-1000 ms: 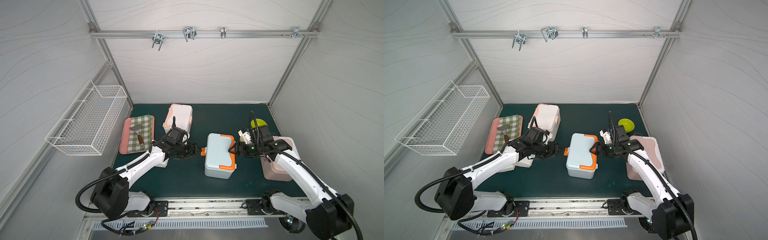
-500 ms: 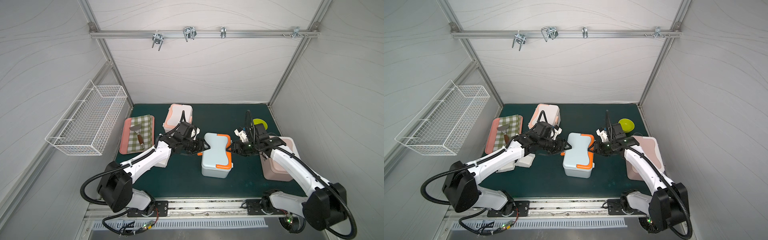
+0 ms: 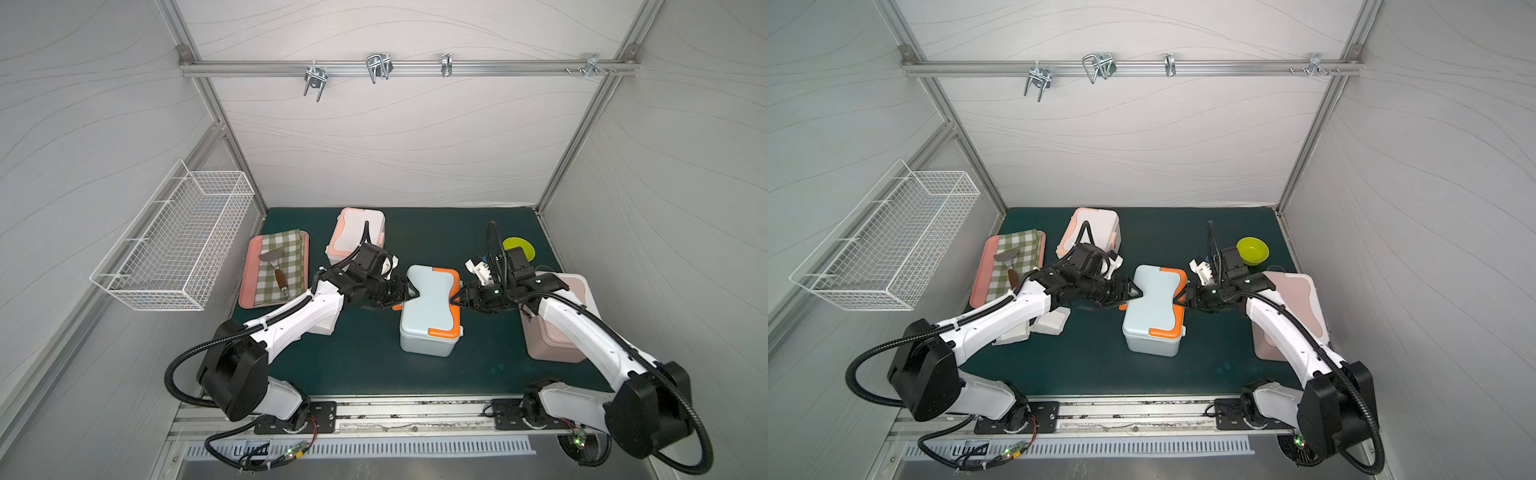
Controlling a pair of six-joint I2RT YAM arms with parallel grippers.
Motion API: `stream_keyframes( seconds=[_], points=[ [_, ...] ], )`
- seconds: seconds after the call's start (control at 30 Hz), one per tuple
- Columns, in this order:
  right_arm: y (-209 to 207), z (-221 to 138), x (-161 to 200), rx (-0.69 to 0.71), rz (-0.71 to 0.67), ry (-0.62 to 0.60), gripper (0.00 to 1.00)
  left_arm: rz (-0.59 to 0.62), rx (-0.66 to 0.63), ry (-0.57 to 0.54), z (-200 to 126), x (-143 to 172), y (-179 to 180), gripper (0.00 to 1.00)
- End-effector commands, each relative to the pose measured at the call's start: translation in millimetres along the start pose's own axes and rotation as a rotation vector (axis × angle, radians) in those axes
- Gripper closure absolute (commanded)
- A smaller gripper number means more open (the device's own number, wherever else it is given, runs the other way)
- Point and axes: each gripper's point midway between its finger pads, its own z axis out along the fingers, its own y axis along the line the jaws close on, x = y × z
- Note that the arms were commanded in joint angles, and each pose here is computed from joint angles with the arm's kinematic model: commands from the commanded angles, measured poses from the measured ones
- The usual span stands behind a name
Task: Open first aid kits and take out gauze
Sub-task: Open the lid of the first aid kit.
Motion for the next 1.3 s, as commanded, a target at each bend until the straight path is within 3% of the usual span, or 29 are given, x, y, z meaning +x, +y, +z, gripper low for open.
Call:
stream_keyframes(
  seconds=[0.0,0.57,0.8,0.9,1.03,1.27],
  points=[
    [11.3,4.5,2.5,-0.037,-0.026,0.025,0.53,0.037,0.056,-0.014,1.4,-11.2,-18.4,0.33],
    [22.4,14.4,-1.1,-0.054,-0.051,0.059,0.49,-0.007,0.303,-0.014,-18.8,-8.3,-56.0,0.34],
    [41.4,21.6,-4.2,-0.104,-0.074,0.083,0.46,-0.016,0.346,-0.047,-37.7,-11.8,-63.3,0.34],
    [36.4,19.7,-7.1,-0.056,-0.068,0.072,0.43,-0.018,0.356,-0.060,-43.7,-12.3,-65.7,0.34],
    [25.1,8.0,-10.5,0.047,-0.074,0.027,0.29,-0.020,0.356,-0.073,-48.1,-13.6,-67.3,0.34],
    [26.9,-17.4,-13.1,0.109,-0.105,-0.056,0.06,-0.010,0.355,-0.071,-50.9,-18.9,-77.6,0.34]
  ],
)
